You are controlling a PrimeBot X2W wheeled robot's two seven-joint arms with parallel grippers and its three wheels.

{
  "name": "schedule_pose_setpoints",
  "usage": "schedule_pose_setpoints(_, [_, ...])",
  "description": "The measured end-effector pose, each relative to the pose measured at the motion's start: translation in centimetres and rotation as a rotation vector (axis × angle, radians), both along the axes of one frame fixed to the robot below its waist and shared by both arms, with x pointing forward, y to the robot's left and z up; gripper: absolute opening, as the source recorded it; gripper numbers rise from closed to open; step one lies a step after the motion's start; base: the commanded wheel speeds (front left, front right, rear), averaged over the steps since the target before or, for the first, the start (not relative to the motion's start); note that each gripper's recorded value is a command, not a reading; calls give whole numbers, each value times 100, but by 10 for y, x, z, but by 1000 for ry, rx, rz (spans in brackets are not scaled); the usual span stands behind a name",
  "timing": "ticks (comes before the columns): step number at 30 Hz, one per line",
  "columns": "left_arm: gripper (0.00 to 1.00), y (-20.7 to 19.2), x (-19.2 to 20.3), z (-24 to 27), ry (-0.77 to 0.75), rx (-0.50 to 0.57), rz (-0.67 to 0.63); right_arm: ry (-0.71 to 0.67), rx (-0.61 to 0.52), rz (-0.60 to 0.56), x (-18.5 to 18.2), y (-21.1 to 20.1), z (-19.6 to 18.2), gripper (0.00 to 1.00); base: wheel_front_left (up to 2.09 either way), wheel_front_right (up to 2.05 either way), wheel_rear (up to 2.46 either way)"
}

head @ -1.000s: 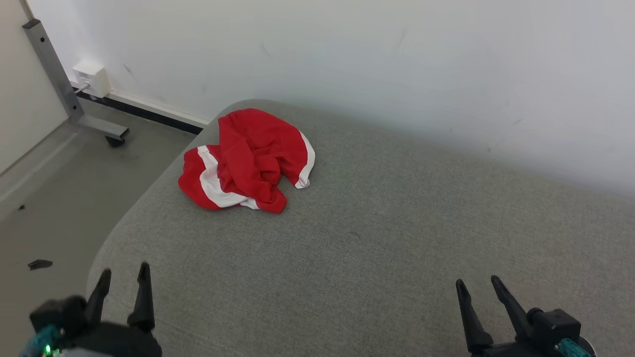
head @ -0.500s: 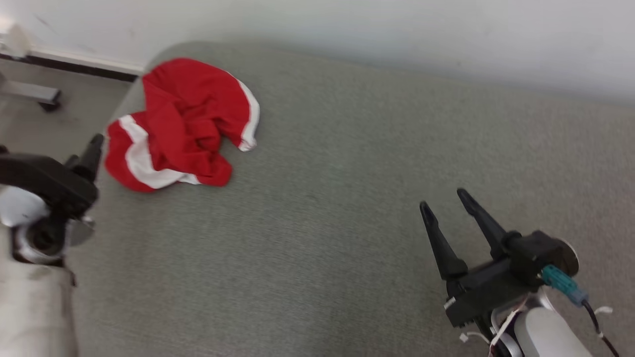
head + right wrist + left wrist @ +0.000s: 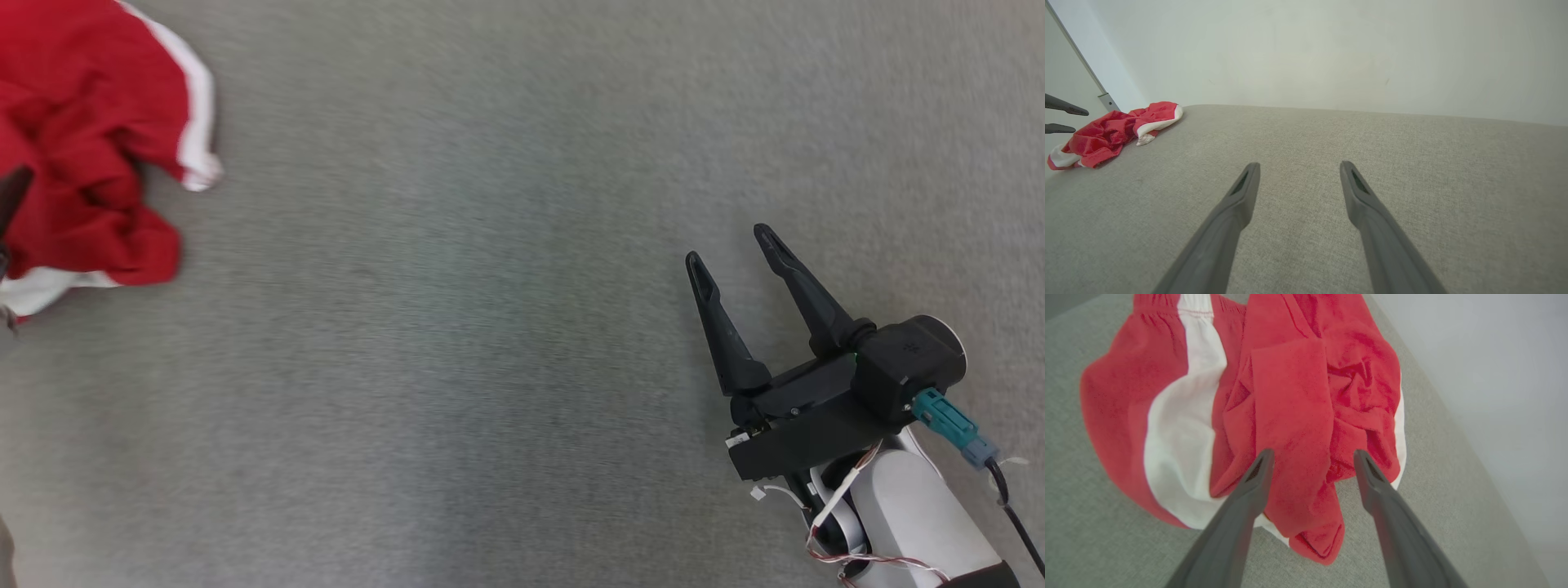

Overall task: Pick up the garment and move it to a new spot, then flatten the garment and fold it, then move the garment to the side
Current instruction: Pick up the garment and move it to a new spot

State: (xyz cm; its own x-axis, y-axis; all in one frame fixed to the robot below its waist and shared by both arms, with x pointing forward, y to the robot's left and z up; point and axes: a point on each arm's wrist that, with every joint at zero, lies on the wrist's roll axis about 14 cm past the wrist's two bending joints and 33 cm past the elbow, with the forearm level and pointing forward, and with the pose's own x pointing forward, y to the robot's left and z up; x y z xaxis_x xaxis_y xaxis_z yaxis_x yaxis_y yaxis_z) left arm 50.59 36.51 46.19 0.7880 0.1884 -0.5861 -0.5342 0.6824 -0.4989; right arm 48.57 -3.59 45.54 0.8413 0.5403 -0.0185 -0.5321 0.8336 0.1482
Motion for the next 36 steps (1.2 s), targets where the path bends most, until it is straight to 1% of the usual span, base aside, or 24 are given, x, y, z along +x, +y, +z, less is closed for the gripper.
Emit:
schedule_pose_setpoints(4, [100,-21,2,-48,136,-72,-30,46,-17,-48,2,-18,-22,100,0,0,0])
schedule_pose_setpoints(6, [100,-28,8,-57,153,-73,-40,63,-26,-69,2,-27,-29,100,0,0,0])
schedule_pose_setpoints(9, [100,-33,16,-64,158,-28,-63,77,-37,-96,1,-38,-37,100,0,0,0])
schedule_pose_setpoints(11, [100,-37,21,-66,158,25,-111,83,-42,-109,0,-43,-39,100,0,0,0])
schedule_pose_setpoints(13, [100,-39,23,-66,147,44,-132,83,-41,-118,-1,-46,-39,100,0,0,0])
schedule_pose_setpoints(14, [62,-37,22,-65,141,54,-118,83,-37,-123,-1,-47,-38,100,0,0,0])
schedule_pose_setpoints(15, [0,-33,21,-63,139,86,-107,80,-35,-125,-2,-47,-36,100,0,0,0])
schedule_pose_setpoints(16, [0,-29,17,-59,150,109,-121,76,-27,-128,-5,-47,-33,100,0,0,0])
schedule_pose_setpoints(18, [0,-31,16,-51,122,84,-118,65,-17,-128,-8,-45,-27,100,0,0,0])
schedule_pose_setpoints(20, [0,-28,15,-37,95,102,-120,55,-7,-130,-11,-43,-20,100,0,0,0])
schedule_pose_setpoints(23, [0,-26,13,-10,44,118,-130,37,9,-136,-17,-43,-8,100,0,0,0])
schedule_pose_setpoints(26, [0,-36,15,22,-22,133,-172,24,17,-147,-26,-46,2,100,0,0,0])
schedule_pose_setpoints(31, [0,-61,19,91,-176,180,-278,-21,37,-161,-40,-48,26,100,0,0,0])
schedule_pose_setpoints(36, [0,-116,17,171,-371,236,-434,-63,56,-179,-56,-52,48,100,0,0,0])
